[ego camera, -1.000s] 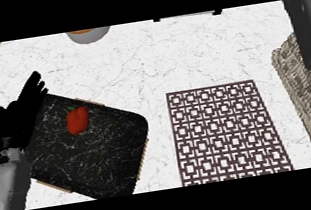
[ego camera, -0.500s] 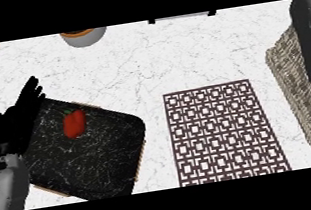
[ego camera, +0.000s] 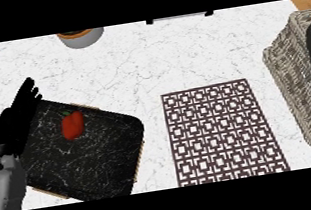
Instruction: Pick the cupcake from the placemat and place it in the basket
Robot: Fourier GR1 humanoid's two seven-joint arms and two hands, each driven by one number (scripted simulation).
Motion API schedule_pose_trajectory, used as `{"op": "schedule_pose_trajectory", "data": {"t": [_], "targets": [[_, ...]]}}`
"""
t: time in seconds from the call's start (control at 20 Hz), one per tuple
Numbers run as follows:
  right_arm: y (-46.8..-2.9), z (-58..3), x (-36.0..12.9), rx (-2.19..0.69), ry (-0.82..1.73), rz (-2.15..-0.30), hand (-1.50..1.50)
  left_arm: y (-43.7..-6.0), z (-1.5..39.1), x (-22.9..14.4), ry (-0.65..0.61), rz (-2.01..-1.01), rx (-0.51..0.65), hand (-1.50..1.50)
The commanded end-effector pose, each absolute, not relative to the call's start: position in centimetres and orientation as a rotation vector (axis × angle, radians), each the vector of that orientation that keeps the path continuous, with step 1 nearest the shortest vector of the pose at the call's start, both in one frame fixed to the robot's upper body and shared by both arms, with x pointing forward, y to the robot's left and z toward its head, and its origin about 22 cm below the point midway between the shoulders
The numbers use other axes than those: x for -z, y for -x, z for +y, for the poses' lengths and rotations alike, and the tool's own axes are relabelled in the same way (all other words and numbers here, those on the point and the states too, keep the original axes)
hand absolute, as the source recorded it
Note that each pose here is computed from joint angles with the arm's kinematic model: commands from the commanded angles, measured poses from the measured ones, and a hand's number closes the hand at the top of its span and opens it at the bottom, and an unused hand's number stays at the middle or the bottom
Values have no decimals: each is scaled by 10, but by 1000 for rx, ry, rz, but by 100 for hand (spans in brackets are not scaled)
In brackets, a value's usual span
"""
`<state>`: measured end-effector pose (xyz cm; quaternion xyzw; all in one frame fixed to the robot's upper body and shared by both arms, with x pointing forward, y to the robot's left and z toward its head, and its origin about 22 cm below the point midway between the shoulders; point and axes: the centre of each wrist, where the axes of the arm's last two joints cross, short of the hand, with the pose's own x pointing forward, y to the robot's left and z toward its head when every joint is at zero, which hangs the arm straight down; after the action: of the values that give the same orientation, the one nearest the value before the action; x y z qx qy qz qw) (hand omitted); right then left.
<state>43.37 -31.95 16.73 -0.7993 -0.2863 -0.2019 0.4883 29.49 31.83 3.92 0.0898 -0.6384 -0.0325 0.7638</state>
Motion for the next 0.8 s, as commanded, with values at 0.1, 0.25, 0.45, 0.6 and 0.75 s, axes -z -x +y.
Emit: {"op": "schedule_pose_trajectory", "data": {"t": [0.1, 0.25, 0.45, 0.6, 0.75], "targets": [[-416, -342, -149, 748, 1876, -561, -150, -291, 310, -33, -188, -1376, 70, 0], [-409, -348, -127, 717, 1860, -625, -150, -288, 312, -37, -194, -1398, 70, 0], [-416, -343, -137, 743, 1870, -719, -150, -298, 330, -39, -186, -1398, 70, 0], [-398, -357, -155, 891, 1901, -761, -150, -290, 309, -37, -189, -1385, 76, 0], [-381, -357, -164, 1086, 1914, -832, -150, -294, 323, -42, -200, -1374, 64, 0]]}}
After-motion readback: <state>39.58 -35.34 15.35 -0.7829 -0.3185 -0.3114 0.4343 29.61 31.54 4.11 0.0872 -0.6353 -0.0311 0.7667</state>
